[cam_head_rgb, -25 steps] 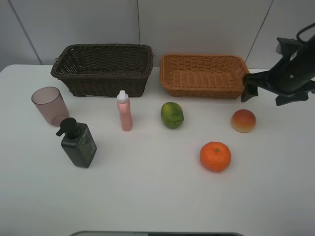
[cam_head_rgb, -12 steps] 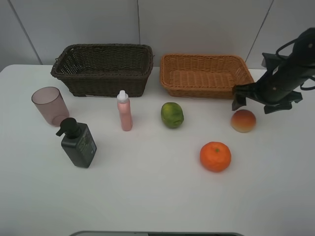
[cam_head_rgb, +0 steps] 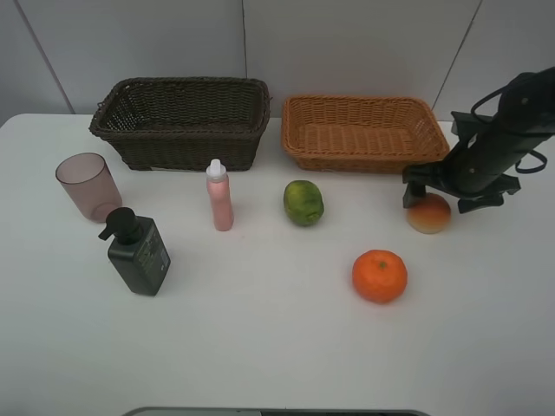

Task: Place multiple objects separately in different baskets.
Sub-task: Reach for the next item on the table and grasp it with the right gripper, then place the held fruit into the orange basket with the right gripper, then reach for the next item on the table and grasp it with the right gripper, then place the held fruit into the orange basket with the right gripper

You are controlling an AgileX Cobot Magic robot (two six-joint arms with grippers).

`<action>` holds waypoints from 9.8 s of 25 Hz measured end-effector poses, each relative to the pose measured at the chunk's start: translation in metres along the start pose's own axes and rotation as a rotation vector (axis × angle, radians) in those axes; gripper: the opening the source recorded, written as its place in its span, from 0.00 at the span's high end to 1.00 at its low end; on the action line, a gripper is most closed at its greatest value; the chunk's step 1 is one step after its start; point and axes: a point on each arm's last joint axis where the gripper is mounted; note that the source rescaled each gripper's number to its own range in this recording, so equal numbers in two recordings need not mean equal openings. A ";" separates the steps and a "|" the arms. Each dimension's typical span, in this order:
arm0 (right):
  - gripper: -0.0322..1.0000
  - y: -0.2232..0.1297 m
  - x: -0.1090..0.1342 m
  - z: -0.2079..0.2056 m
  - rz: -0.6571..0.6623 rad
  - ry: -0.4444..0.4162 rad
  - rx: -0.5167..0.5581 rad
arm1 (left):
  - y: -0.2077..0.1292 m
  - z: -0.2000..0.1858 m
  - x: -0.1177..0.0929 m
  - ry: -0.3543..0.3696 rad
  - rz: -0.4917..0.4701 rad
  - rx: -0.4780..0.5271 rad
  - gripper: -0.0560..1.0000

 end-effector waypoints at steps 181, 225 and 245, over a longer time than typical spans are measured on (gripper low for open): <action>0.13 -0.051 0.210 -0.005 -0.352 0.044 -0.055 | 0.000 0.000 0.000 0.004 0.003 0.000 0.04; 0.95 -0.057 0.210 0.024 -0.365 0.036 -0.034 | 0.000 0.000 0.000 0.004 0.003 0.000 0.04; 0.95 -0.051 0.199 -0.031 -0.486 0.019 0.029 | 0.000 0.000 0.000 0.004 0.003 0.000 0.04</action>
Point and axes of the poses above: a point on each arm's last joint axis where the gripper is mounted, z pointing out along that axis toward the gripper, x along the wrist's bending axis when the last joint is at zero, y = z × x, and after that the axes turned 10 degrees about z, right-handed
